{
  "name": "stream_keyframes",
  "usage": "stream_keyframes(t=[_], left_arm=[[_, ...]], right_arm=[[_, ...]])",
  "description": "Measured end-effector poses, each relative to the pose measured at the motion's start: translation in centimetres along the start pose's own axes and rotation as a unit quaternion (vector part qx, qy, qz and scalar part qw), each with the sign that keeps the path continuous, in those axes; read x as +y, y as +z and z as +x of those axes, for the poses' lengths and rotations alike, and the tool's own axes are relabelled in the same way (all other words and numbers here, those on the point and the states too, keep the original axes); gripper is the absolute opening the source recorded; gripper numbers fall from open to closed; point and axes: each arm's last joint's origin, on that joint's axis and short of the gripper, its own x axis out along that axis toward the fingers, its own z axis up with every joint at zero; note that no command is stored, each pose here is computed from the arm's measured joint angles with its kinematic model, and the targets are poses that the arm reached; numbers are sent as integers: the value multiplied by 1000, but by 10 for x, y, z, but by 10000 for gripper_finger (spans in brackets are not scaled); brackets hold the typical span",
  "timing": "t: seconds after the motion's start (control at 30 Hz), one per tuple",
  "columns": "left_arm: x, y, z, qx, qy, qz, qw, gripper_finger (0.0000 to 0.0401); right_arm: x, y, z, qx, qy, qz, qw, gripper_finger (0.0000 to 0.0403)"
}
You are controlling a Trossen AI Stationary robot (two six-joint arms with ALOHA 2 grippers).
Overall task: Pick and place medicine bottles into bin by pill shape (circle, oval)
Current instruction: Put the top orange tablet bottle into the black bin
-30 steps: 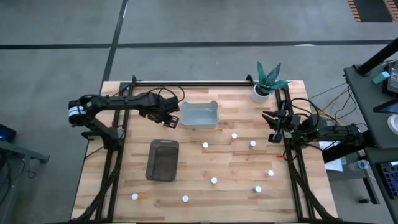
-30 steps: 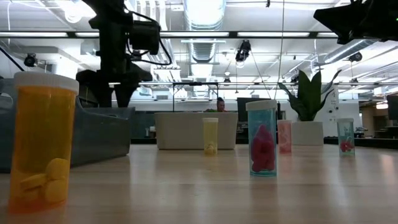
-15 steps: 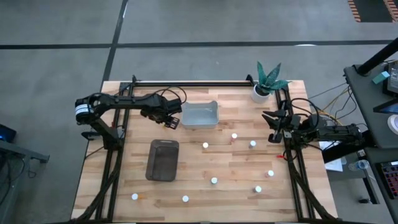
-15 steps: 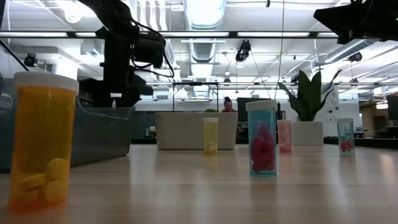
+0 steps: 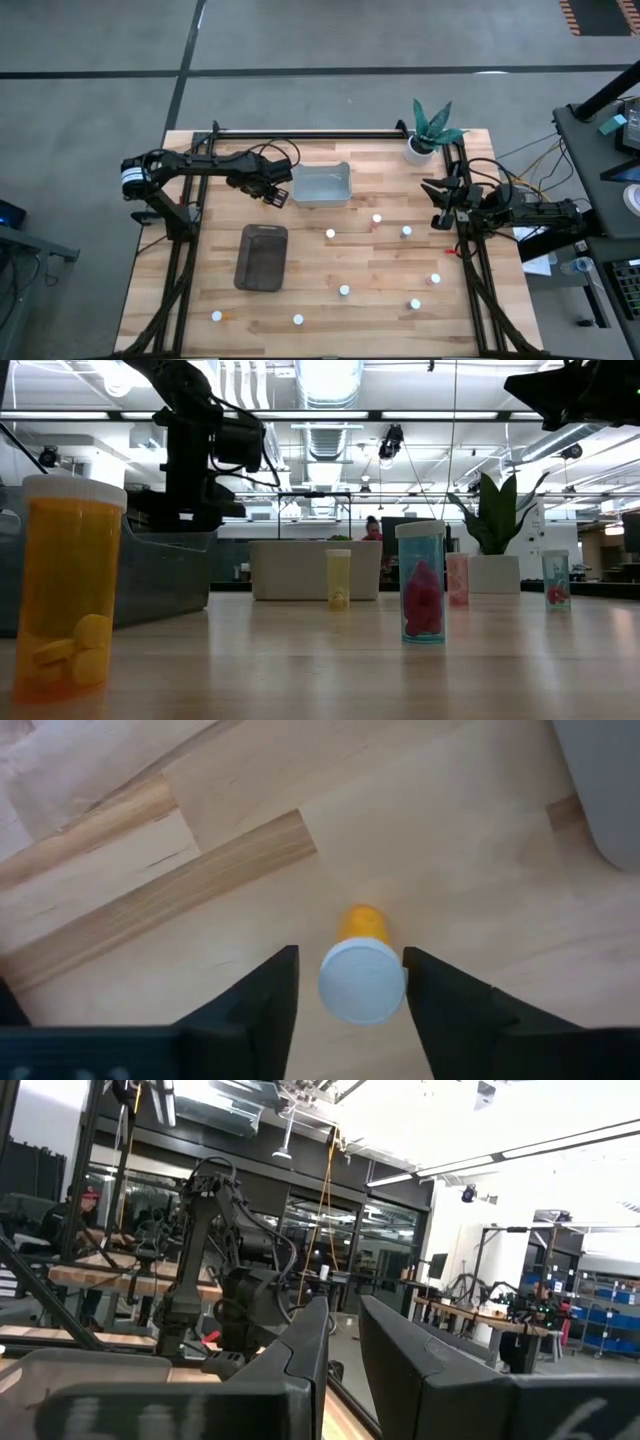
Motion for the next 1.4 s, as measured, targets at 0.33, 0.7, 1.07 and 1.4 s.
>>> stream_keyframes(t=[0.33,0.7,1.07,1.4], left_arm=[[0,0,0,1,1,0,1000,102],[-2,7,-22,-2,-1,13,1000,97],[-25,5,-92,-39,-24,57,997,96],[-60,-49,-149,-55,-87,86,991,96]], right_arm=[[0,0,0,0,0,-2,1000,52],[0,0,0,0,0,-3,1000,52],[0,0,0,0,0,-4,1000,52],[0,0,0,0,0,-3,1000,52]])
